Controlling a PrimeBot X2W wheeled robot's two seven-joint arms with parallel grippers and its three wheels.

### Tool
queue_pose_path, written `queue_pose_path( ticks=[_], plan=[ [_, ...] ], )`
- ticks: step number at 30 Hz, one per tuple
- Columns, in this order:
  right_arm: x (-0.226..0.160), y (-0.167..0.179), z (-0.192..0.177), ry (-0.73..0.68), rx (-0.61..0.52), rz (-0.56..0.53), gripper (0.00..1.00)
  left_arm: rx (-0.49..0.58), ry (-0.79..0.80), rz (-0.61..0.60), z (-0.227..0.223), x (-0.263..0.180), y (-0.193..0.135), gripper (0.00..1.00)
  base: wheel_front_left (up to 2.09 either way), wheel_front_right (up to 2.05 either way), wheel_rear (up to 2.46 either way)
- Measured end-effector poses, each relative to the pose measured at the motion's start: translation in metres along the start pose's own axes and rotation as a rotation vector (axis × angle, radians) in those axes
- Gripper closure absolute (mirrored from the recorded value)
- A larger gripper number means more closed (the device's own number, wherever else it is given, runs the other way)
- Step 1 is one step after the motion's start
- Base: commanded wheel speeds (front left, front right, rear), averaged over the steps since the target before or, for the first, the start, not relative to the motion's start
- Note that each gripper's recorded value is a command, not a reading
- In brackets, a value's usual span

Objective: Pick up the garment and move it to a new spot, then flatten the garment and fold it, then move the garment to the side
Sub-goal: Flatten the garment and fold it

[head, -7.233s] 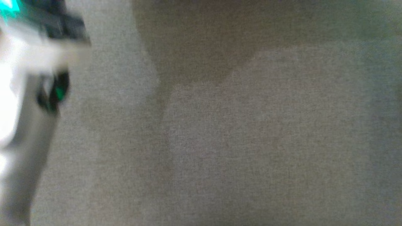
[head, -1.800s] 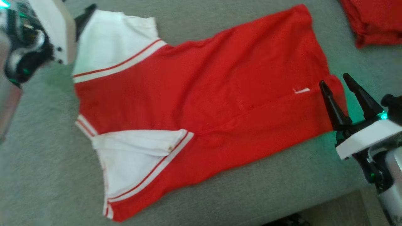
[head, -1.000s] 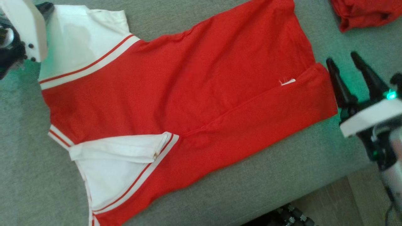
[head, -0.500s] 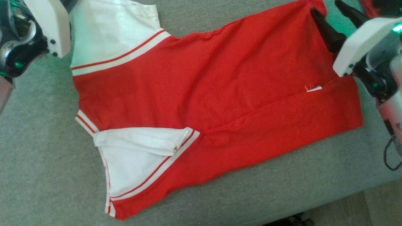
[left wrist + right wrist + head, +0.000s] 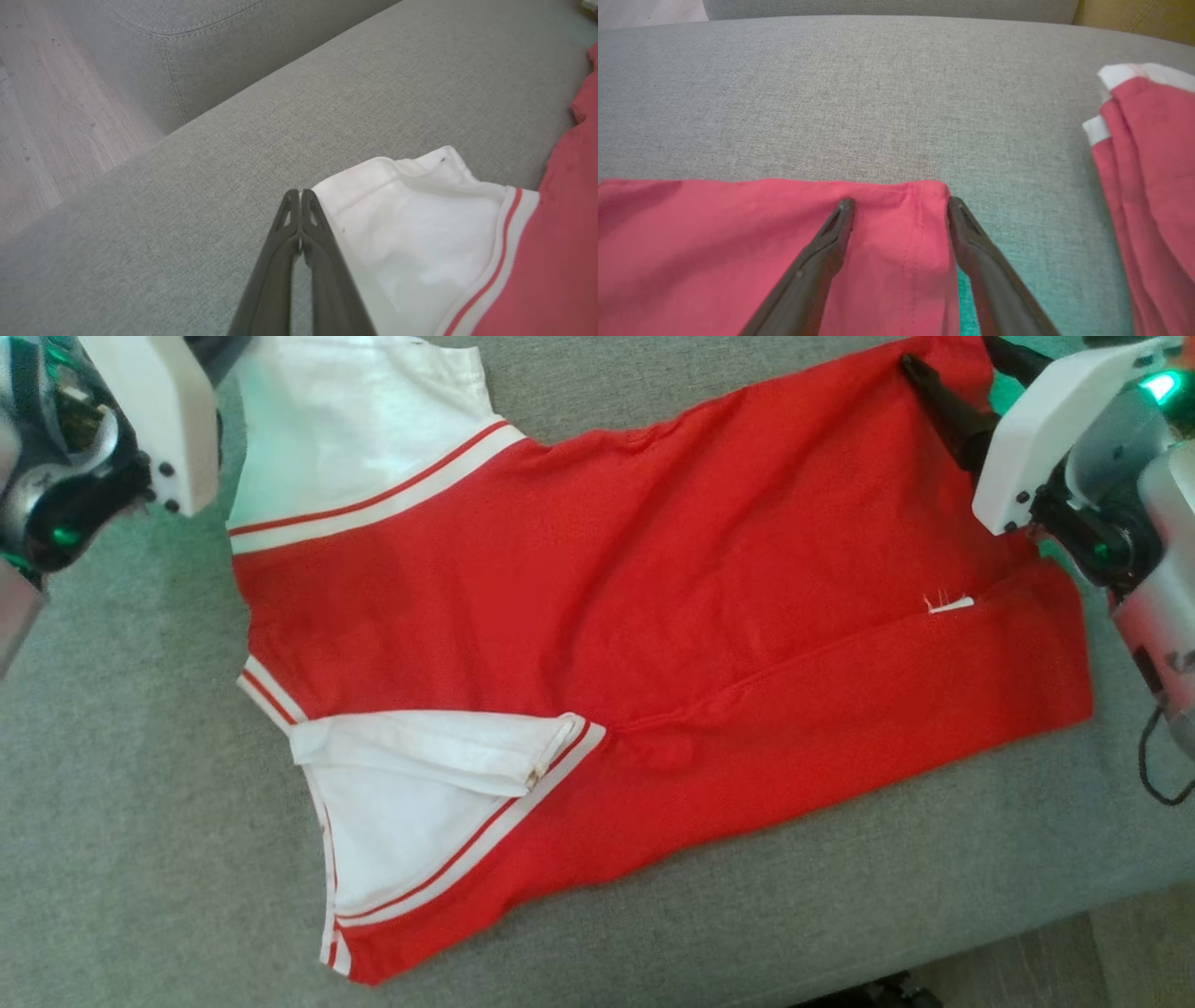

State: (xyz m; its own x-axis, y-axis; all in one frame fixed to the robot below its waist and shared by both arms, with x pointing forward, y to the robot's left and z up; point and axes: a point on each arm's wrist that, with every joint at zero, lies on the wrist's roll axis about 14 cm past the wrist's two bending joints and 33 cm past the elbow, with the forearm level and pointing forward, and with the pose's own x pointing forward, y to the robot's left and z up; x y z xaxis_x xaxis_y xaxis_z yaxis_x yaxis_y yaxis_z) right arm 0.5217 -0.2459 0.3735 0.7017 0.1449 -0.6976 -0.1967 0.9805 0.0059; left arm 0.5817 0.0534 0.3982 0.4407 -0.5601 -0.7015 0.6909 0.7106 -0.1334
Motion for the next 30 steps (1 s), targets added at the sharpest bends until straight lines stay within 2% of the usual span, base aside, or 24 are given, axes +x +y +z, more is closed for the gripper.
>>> queue_pose_path(
  ticks=[6,11,12,13,14,15,16,17,18,26,30],
  plan=[
    [0.006,0.006,0.003,0.004,0.007,0.02,0.05,-0.005,0.009,-0.002,-0.008,0.002,0.0,1.0,0.0,0.0,0.0],
    [0.012,0.009,0.004,0.004,0.007,0.032,0.17,-0.001,-0.013,0.001,-0.001,-0.001,0.003,1.0,0.0,0.0,0.0],
    [0.013,0.01,0.005,0.0,0.009,0.034,0.24,-0.002,-0.013,0.001,-0.001,-0.001,0.004,1.0,0.0,0.0,0.0],
    [0.013,0.011,0.005,0.002,0.009,0.036,0.4,0.0,-0.013,0.002,-0.002,-0.001,0.004,1.0,0.0,0.0,0.0],
    [0.014,0.011,0.004,0.005,0.005,0.036,0.52,0.001,-0.01,0.003,-0.004,0.0,0.005,1.0,0.0,0.0,0.0],
    [0.015,0.01,0.005,0.003,0.0,0.035,0.6,-0.004,-0.01,0.002,-0.005,0.0,0.005,1.0,0.0,0.0,0.0],
    [0.015,0.008,0.005,0.005,-0.003,0.03,0.73,-0.006,-0.007,0.002,-0.007,0.0,0.005,1.0,0.0,0.0,0.0],
    [0.016,0.006,0.005,0.009,-0.006,0.024,0.93,-0.01,-0.009,0.002,-0.008,0.0,0.006,1.0,0.0,0.0,0.0],
    [0.016,0.003,0.005,0.014,-0.01,0.015,1.0,-0.007,-0.008,0.005,-0.009,0.0,0.007,1.0,0.0,0.0,0.0],
    [0.018,-0.009,0.014,-0.024,-0.013,-0.018,1.0,0.05,-0.101,0.018,0.01,-0.001,0.011,1.0,0.0,0.0,0.0],
    [0.017,-0.015,0.04,-0.137,0.048,-0.024,1.0,0.118,-0.263,0.052,0.044,-0.011,0.019,1.0,0.0,0.0,0.0]
  ],
)
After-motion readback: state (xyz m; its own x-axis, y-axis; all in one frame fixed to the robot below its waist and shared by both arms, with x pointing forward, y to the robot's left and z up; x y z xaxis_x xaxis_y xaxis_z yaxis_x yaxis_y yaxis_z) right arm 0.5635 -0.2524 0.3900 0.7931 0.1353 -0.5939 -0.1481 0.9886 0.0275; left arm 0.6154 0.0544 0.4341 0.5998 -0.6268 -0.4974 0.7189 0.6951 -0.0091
